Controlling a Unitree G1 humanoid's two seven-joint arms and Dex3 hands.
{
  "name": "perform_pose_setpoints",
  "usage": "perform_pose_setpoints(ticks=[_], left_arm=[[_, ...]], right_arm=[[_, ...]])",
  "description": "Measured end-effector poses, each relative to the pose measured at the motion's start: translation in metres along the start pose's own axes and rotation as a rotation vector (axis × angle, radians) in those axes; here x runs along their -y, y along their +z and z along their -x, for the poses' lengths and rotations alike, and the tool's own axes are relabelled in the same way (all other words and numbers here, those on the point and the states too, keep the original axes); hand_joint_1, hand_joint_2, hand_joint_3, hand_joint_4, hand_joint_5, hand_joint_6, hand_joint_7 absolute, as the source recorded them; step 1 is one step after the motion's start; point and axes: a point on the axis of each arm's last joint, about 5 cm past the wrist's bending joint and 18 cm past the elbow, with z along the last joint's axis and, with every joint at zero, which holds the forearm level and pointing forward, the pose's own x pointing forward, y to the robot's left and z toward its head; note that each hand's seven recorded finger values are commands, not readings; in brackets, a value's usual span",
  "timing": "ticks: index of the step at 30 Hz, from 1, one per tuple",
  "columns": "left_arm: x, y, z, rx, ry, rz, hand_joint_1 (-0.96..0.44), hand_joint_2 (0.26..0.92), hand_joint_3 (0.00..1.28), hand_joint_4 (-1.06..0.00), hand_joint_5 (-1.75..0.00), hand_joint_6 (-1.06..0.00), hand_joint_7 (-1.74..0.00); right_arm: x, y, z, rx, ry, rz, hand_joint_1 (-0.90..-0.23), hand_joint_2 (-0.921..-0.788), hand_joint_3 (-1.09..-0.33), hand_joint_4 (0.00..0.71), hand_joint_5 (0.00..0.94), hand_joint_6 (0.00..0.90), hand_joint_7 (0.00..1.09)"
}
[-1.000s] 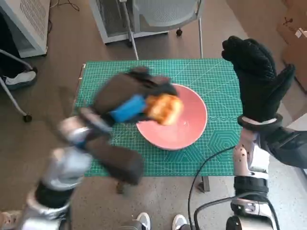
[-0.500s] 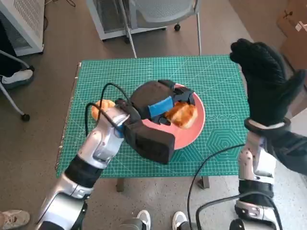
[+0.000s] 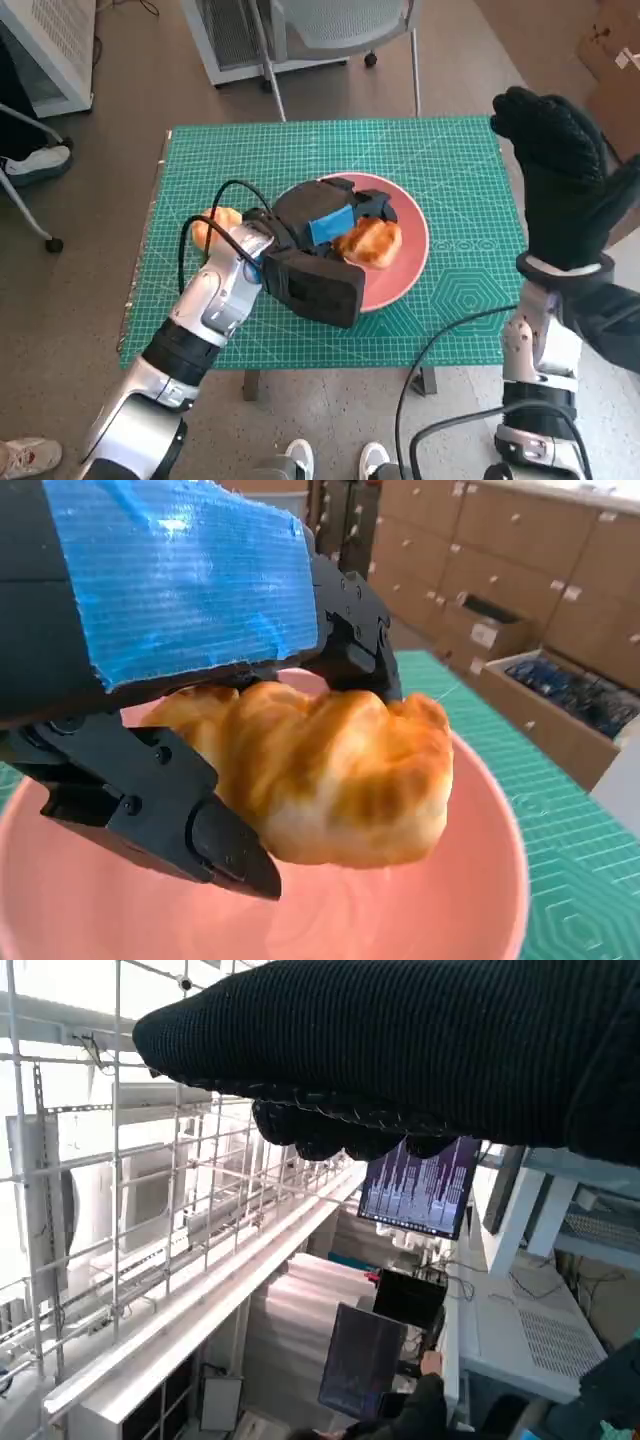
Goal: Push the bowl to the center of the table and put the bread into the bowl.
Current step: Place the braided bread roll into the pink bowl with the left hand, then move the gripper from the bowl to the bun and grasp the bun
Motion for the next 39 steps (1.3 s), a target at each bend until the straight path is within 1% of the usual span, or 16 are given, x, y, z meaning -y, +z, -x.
perform_pose_setpoints(ticks=[3,9,12,19,23,25,26,27,30,31,32,36,39], left_arm=[[-0.003,0.0,0.002,0.006,0.01,-0.01,-0.56,0.851,0.01,-0.02,-0.01,-0.21,-0.05],[-0.011,0.001,0.011,0.028,0.006,-0.032,-0.72,0.889,0.02,0.0,0.0,-0.19,-0.03],[-0.016,0.0,0.017,0.037,-0.01,-0.035,-0.78,0.91,0.03,0.0,0.0,-0.19,-0.02],[-0.034,-0.009,0.038,0.034,-0.021,0.002,-0.84,0.919,0.04,0.0,0.0,-0.19,-0.02],[-0.05,-0.016,0.058,0.024,0.006,0.027,-0.77,0.898,0.02,0.0,0.0,-0.21,-0.03],[-0.059,-0.019,0.069,0.013,0.027,0.035,-0.71,0.87,0.01,0.0,0.0,-0.21,-0.03],[-0.064,-0.021,0.075,0.005,0.043,0.035,-0.65,0.84,0.01,0.0,0.0,-0.22,-0.03],[-0.068,-0.024,0.08,-0.005,0.056,0.036,-0.63,0.829,0.01,0.0,0.0,-0.22,-0.03],[-0.081,-0.032,0.098,-0.052,0.099,0.035,-0.47,0.75,0.01,-0.01,0.0,-0.23,-0.03],[-0.085,-0.035,0.104,-0.068,0.109,0.038,-0.45,0.742,0.01,-0.01,0.0,-0.23,-0.03],[-0.087,-0.037,0.107,-0.084,0.114,0.039,-0.4,0.721,0.01,0.0,0.0,-0.22,-0.02],[-0.094,-0.047,0.123,-0.175,0.089,0.036,-0.31,0.687,0.0,0.0,0.0,-0.2,-0.01],[-0.097,-0.054,0.131,-0.247,0.045,0.045,-0.26,0.678,0.0,0.0,0.0,-0.19,0.0]], right_arm=[[0.0,0.0,-0.0001,0.0,0.0,0.005,-0.48,-0.921,-0.548,0.361,0.0,0.427,0.01],[-0.001,-0.001,-0.0002,-0.002,0.0,0.007,-0.481,-0.921,-0.548,0.359,0.0,0.424,0.0],[-0.002,-0.001,-0.0002,-0.003,-0.001,0.005,-0.481,-0.921,-0.548,0.359,0.0,0.424,0.0],[-0.004,-0.002,-0.0005,-0.005,0.005,-0.003,-0.484,-0.921,-0.547,0.359,0.0,0.425,0.0],[-0.006,-0.003,-0.0006,-0.008,0.009,-0.009,-0.482,-0.921,-0.547,0.359,0.0,0.425,0.0],[-0.006,-0.003,-0.0007,-0.009,0.009,-0.01,-0.481,-0.921,-0.547,0.359,0.0,0.425,0.0],[-0.006,-0.003,-0.0007,-0.01,0.009,-0.011,-0.481,-0.921,-0.547,0.359,0.0,0.423,0.0],[-0.006,-0.003,-0.0007,-0.011,0.009,-0.012,-0.481,-0.921,-0.547,0.359,0.0,0.423,0.0],[-0.006,-0.003,-0.0006,-0.013,0.008,-0.014,-0.48,-0.921,-0.547,0.36,0.0,0.422,0.0],[-0.006,-0.003,-0.0005,-0.014,0.008,-0.015,-0.48,-0.921,-0.547,0.36,0.0,0.422,0.0],[-0.005,-0.003,-0.0005,-0.013,0.007,-0.016,-0.48,-0.921,-0.546,0.36,0.001,0.422,0.0],[-0.005,-0.002,-0.0005,-0.011,0.007,-0.02,-0.479,-0.921,-0.546,0.36,0.001,0.421,0.0],[-0.005,-0.003,-0.0005,-0.012,0.006,-0.02,-0.478,-0.921,-0.546,0.36,0.0,0.421,0.0]])
